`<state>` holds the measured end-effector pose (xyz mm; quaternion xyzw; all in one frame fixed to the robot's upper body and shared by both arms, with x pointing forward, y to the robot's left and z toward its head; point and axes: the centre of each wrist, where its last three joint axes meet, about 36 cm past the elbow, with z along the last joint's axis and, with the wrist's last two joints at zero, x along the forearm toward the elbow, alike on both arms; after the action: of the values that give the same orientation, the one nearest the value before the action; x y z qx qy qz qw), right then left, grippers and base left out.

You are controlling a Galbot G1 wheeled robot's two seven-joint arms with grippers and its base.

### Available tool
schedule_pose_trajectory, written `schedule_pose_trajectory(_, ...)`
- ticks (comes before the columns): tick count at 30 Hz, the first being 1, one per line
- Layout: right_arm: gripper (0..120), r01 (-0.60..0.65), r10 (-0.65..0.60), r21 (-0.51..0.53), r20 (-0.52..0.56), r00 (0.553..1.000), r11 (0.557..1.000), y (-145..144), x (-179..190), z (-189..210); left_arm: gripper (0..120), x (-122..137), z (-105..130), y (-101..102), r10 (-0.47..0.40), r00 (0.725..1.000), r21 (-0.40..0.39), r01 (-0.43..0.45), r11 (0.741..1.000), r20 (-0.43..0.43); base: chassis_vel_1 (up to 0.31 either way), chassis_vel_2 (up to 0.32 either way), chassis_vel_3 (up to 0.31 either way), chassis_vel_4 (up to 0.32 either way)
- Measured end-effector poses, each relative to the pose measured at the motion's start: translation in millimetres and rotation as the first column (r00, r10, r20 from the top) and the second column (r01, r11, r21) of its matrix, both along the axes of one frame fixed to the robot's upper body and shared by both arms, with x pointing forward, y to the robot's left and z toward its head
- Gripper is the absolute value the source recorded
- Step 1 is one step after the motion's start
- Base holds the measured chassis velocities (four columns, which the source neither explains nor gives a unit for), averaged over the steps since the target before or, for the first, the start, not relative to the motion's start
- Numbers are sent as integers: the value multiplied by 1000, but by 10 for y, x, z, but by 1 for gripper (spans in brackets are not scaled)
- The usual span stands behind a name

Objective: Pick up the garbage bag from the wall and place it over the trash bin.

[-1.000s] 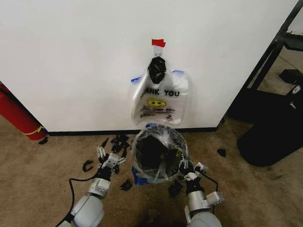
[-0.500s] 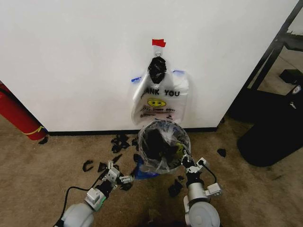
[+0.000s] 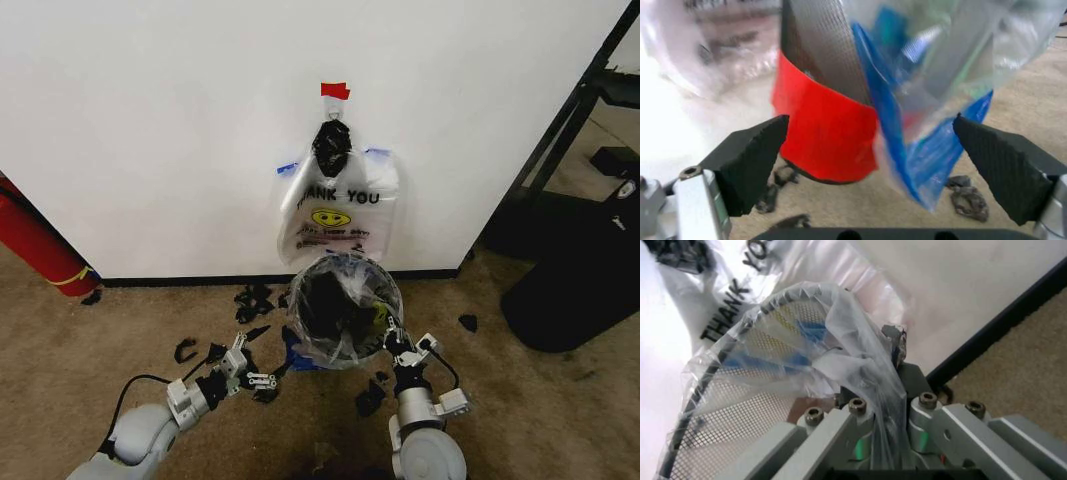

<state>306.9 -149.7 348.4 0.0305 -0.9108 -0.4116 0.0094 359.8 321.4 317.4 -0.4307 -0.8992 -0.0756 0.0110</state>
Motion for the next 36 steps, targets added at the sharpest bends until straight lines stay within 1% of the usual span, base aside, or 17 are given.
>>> schedule_pose_trajectory(3,1,-7,7,2,9,1000,1000,19,-22,23,94,-22,-37,-68,-1,1000,-2,1,1000,-12,0,0,0,0)
schedule_pose_trajectory(7,1,-14,14,4,23,1000,1000,28,-61,59,79,-53,-102,-158,28,999,-1,-28,1000,-19,0,0,0,0)
schedule_pose_trajectory(8,1,-14,14,4,23,1000,1000,28,-61,59,79,-53,-102,-158,28,999,-1,-28,1000,-19,0,0,0,0)
schedule_pose_trajectory(14,1,-18,18,4,25,1000,1000,12,-103,95,52,-50,-118,-136,38,999,23,-38,999,-15,0,0,0,0)
schedule_pose_trajectory(15,1,-18,18,4,25,1000,1000,12,-103,95,52,-50,-118,-136,38,999,23,-38,999,-15,0,0,0,0)
schedule_pose_trajectory(18,1,-21,21,2,21,1000,1000,3,-120,102,40,-55,-140,-120,75,997,40,-75,996,-9,0,0,0,0)
schedule_pose_trajectory(20,1,-22,22,3,19,1000,1000,6,-133,112,30,-60,-168,-107,85,996,55,-84,995,-10,0,0,0,0)
schedule_pose_trajectory(21,1,-22,22,3,19,1000,1000,6,-133,112,30,-60,-168,-107,85,996,55,-84,995,-10,0,0,0,0)
schedule_pose_trajectory(23,1,-25,25,7,16,1000,1000,15,-153,126,22,-62,-193,-102,92,996,65,-91,994,-11,0,0,0,0)
schedule_pose_trajectory(24,1,-26,26,8,15,1000,1000,18,-159,129,20,-61,-199,-104,94,996,66,-93,993,-11,0,0,0,0)
schedule_pose_trajectory(25,1,-29,29,12,13,999,1000,30,-180,142,14,-58,-215,-113,98,995,68,-97,993,-12,0,0,0,0)
schedule_pose_trajectory(27,1,-34,33,15,9,999,999,42,-204,154,8,-54,-232,-127,104,995,67,-103,992,-12,0,0,0,0)
schedule_pose_trajectory(28,1,-34,33,15,9,999,999,42,-204,154,8,-54,-232,-127,104,995,67,-103,992,-12,0,0,0,0)
schedule_pose_trajectory(30,1,-38,38,18,3,999,999,55,-231,167,0,-43,-246,-143,113,994,67,-112,991,-9,0,0,0,0)
schedule_pose_trajectory(32,1,-40,40,19,0,999,999,61,-244,173,0,-34,-249,-146,118,993,73,-117,990,-7,0,0,0,0)
schedule_pose_trajectory(35,1,-47,47,28,-11,999,998,85,-301,210,0,-7,-258,-133,136,991,115,-135,984,-5,0,0,0,0)
schedule_pose_trajectory(36,1,-47,47,28,-11,999,998,85,-301,210,0,-7,-258,-133,136,991,115,-135,984,-5,0,0,0,0)
